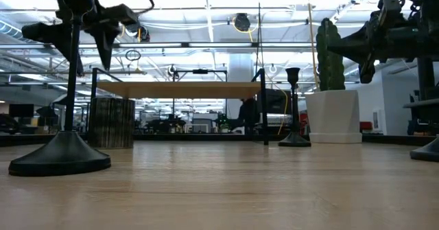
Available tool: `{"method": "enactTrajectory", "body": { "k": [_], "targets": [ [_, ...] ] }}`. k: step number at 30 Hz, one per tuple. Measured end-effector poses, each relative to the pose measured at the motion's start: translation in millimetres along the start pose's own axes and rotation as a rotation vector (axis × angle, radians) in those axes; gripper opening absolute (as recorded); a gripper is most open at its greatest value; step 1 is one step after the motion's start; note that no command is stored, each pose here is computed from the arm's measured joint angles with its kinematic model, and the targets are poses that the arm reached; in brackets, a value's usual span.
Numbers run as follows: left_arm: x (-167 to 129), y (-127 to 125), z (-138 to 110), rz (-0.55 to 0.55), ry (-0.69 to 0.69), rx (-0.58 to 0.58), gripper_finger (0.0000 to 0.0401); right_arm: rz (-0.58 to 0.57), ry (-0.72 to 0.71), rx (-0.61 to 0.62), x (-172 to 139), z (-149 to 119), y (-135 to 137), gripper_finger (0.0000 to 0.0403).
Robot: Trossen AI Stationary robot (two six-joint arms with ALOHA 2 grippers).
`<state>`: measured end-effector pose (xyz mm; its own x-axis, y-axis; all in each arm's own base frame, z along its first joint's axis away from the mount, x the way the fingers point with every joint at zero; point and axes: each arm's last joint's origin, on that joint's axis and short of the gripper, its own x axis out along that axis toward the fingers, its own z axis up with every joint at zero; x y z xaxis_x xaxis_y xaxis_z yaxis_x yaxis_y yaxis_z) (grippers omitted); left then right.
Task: Pick & Place candle stick holders
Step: Put the top silver scented candle on the shelf
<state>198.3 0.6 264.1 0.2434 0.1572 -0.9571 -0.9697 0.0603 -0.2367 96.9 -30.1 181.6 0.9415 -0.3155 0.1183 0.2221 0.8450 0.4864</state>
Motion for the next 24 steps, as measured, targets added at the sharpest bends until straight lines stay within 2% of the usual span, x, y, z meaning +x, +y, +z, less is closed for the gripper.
{"method": "enactTrajectory", "body": {
  "k": [6, 10, 14, 19, 24],
  "targets": [
    [19.3, -2.2, 0.3, 0.079, 0.045, -0.01, 0.0232, -0.001, 0.001, 0.002, 0.1, -0.1, -0.1, 0.0004],
    [20.1, -1.9, 4.6, 0.086, -0.006, -0.016, 0.0232, -0.001, 0.001, 0.0, 0.1, -0.1, -0.1, 0.0004],
    [28.9, 4.5, 6.8, 0.122, -0.001, -0.029, 0.0232, -0.001, 0.001, 0.0, 0.1, -0.1, -0.1, 0.0004],
    [43.3, 9.4, 7.2, 0.114, 0.04, -0.063, 0.0232, -0.001, 0.001, 0.0, 0.1, -0.1, -0.1, 0.0004],
    [44.8, 8.3, 13.4, 0.085, 0.029, -0.088, 0.0232, -0.001, 0.002, 0.0, 0.1, -0.2, -0.1, 0.0004]
  ]
}}
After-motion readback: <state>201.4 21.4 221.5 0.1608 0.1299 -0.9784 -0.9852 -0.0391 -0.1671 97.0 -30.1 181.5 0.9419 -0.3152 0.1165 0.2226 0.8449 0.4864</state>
